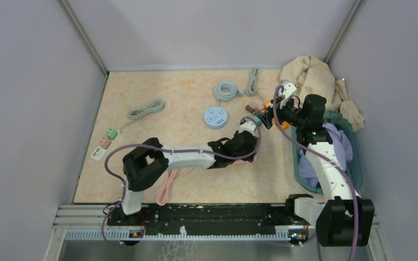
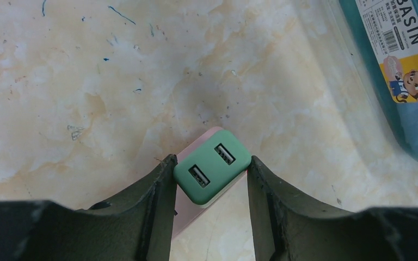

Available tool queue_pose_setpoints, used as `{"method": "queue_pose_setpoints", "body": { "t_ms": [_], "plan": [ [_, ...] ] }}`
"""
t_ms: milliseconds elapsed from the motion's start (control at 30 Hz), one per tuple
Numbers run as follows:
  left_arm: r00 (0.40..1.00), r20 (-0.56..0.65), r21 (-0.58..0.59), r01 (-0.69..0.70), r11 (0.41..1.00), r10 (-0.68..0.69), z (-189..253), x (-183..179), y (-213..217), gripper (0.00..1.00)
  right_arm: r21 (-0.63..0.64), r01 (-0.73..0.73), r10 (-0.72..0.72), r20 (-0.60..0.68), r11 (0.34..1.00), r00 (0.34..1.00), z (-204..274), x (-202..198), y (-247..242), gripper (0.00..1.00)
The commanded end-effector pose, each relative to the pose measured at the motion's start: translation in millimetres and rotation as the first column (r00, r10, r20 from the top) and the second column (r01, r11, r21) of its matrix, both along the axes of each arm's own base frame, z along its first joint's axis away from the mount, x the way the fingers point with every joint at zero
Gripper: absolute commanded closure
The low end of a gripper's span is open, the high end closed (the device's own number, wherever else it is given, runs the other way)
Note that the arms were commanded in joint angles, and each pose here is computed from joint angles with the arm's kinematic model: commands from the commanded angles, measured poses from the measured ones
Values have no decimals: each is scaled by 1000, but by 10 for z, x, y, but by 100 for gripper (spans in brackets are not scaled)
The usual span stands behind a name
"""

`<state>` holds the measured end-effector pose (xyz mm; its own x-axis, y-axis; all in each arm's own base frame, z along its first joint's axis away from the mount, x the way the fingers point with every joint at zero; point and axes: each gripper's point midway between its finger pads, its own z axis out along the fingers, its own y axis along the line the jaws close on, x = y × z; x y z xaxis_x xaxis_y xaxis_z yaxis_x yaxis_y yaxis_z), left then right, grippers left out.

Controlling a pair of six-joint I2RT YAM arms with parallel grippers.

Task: Pull the plug off the socket
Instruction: Move the socket to the center of the board.

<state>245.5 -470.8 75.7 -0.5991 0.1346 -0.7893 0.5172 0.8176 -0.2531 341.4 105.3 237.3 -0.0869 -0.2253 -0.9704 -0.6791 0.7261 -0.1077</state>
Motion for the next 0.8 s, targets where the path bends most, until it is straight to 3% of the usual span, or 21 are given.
{"method": "queue_pose_setpoints", "body": {
  "t_ms": [0,167,400,500,767],
  "plan": [
    [999,-7,-31,-50,998,50,37,-35,-70,46,14,4,-5,54,1000,999,146,36,-22,17],
    [1000,16,-83,-11,997,12,212,-126,-95,33,20,-10,9,45,1000,999,120,27,-3,17],
    [985,95,-164,159,974,-144,641,-388,-160,30,29,-39,38,51,999,998,135,-8,25,17],
    [969,130,-181,229,956,-208,761,-522,-157,24,34,-52,50,53,998,997,138,-28,38,17],
    [888,246,-219,442,870,-389,1066,-916,15,23,46,-97,95,49,994,994,118,-75,94,17]
  ]
}}
